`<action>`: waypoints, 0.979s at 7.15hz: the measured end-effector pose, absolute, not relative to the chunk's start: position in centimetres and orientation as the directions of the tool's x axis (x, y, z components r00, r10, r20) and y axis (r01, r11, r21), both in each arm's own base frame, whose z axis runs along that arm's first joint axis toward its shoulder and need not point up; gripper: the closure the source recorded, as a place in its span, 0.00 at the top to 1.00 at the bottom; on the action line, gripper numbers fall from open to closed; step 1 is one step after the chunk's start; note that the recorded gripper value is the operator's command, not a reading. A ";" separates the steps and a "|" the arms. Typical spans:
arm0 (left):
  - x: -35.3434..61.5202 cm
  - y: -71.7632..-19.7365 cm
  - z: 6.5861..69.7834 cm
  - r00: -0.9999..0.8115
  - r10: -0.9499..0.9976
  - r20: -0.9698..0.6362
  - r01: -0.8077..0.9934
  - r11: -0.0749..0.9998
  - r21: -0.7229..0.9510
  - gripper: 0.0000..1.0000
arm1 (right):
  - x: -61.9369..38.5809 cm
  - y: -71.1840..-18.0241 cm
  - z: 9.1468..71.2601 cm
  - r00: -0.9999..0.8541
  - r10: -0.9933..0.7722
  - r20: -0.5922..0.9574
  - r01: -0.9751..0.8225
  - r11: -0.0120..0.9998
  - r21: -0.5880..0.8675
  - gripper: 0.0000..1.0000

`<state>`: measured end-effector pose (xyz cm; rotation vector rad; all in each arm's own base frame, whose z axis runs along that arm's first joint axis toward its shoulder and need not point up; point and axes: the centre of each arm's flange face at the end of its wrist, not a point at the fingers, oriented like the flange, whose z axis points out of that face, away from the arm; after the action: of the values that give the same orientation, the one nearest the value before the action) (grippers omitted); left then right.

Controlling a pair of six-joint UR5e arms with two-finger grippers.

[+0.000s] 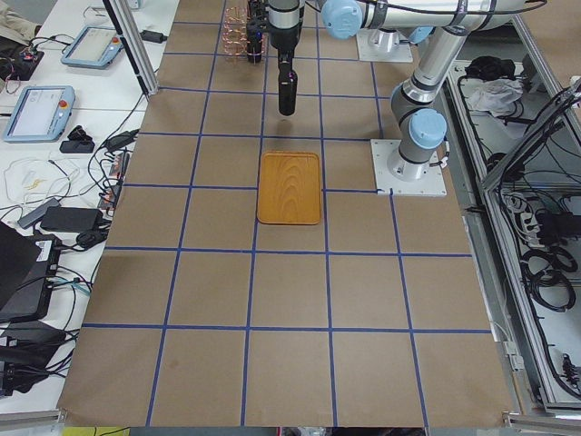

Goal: Take wine from basket and place on tray
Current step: 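Carry the bottle with the right gripper toward the wooden tray, then set the bottle upright on the table beside the tray and release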

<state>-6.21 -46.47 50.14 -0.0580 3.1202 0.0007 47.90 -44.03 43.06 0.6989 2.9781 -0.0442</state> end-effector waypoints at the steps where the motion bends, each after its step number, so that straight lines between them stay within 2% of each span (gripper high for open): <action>1: -6.2 -46.5 50.2 -0.999 -0.037 -0.021 -0.037 0.999 -0.003 1.00 | 48.4 -43.8 42.9 -0.880 0.467 -0.091 0.469 0.883 -0.005 0.24; 4: -5.6 -46.6 50.2 -0.999 -0.041 -0.027 -0.041 0.999 -0.002 1.00 | 50.9 -43.7 41.7 -0.843 0.523 -0.123 0.528 0.849 -0.005 0.24; 5: -4.9 -46.6 50.2 -0.999 -0.037 -0.033 -0.037 0.999 -0.001 1.00 | 51.5 -43.6 41.4 -0.840 0.528 -0.124 0.533 0.846 -0.004 0.27; 7: -4.4 -46.6 50.2 -0.999 -0.023 -0.038 -0.023 1.000 0.001 1.00 | 51.8 -43.5 41.0 -0.839 0.530 -0.119 0.534 0.845 -0.001 0.96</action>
<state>-4.35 -46.65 50.22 -0.0350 3.1032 0.0015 51.77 -43.47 41.02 0.8417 2.9074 -0.0516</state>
